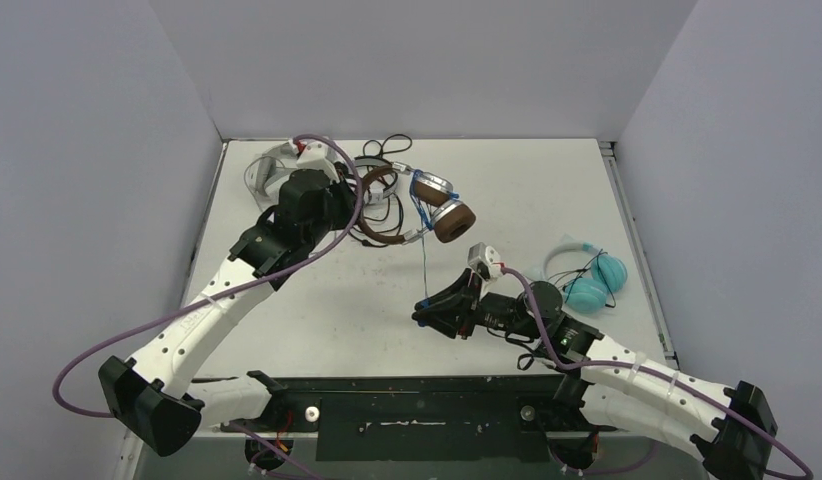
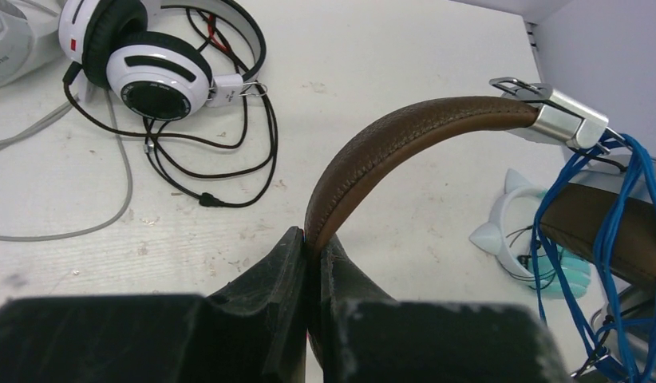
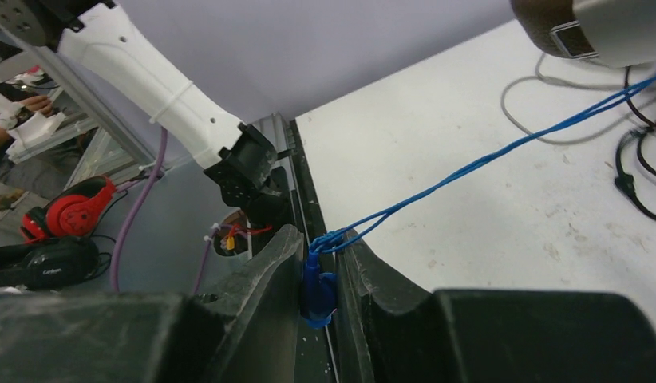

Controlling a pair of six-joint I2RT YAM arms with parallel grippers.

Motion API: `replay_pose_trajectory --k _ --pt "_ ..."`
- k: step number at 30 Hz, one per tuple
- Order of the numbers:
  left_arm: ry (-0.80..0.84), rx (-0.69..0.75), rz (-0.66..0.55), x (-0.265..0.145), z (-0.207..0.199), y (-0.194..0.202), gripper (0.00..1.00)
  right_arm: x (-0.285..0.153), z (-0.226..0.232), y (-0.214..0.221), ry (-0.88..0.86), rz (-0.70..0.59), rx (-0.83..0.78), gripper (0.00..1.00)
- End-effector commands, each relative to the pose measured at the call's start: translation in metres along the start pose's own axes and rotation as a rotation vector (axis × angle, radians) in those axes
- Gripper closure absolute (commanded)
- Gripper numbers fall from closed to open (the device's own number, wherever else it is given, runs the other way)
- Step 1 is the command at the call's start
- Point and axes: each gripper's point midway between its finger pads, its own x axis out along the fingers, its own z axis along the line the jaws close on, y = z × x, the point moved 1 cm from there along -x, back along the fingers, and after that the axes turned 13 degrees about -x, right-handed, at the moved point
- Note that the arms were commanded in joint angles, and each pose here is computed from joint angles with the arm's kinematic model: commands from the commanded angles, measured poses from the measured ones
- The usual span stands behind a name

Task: Wrap the headphones
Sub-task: Wrap the headphones cable around the headphones.

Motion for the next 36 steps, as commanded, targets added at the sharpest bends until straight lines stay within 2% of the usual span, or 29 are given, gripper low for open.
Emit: replay_pose_trajectory --k 1,7,14,20,24,28,29,31,32,36 --pt "0.086 0.009 -0.161 0.001 -0.014 -0.03 1.0 0.004 -0.019 -0.023 0.138 0.0 0.016 0.94" --pt "0.104 0.089 -0.177 0.011 0.004 -0.001 1.0 0.021 -0.049 -0.024 0.284 0.098 0.068 0.94" --pt "0.13 0.12 -0.133 0.019 0.017 0.047 1.0 0.028 -0.087 -0.027 0.447 0.075 0.178 0.92" --pt "0.185 0.118 -0.057 0.017 0.011 0.078 1.0 0.026 -0.117 -0.008 0.519 0.106 0.254 0.88" --pt "0.125 0.073 0.01 0.023 0.018 0.093 1.0 0.024 -0.133 0.016 0.573 0.163 0.29 0.77" --pt "0.03 0.099 0.138 0.033 0.028 0.115 1.0 0.025 -0.143 0.038 0.597 0.217 0.319 0.69" --pt "0.009 0.095 0.158 0.036 0.03 0.12 1.0 0.025 -0.144 0.042 0.605 0.226 0.326 0.64" --pt "-0.018 0.085 0.19 0.041 0.034 0.129 1.0 0.024 -0.148 0.048 0.616 0.244 0.337 0.45" --pt "-0.021 0.082 0.211 0.043 0.035 0.134 1.0 0.023 -0.149 0.051 0.621 0.254 0.34 0.39" --pt "-0.042 0.072 0.248 0.052 0.039 0.147 1.0 0.019 -0.152 0.057 0.633 0.284 0.335 0.32"
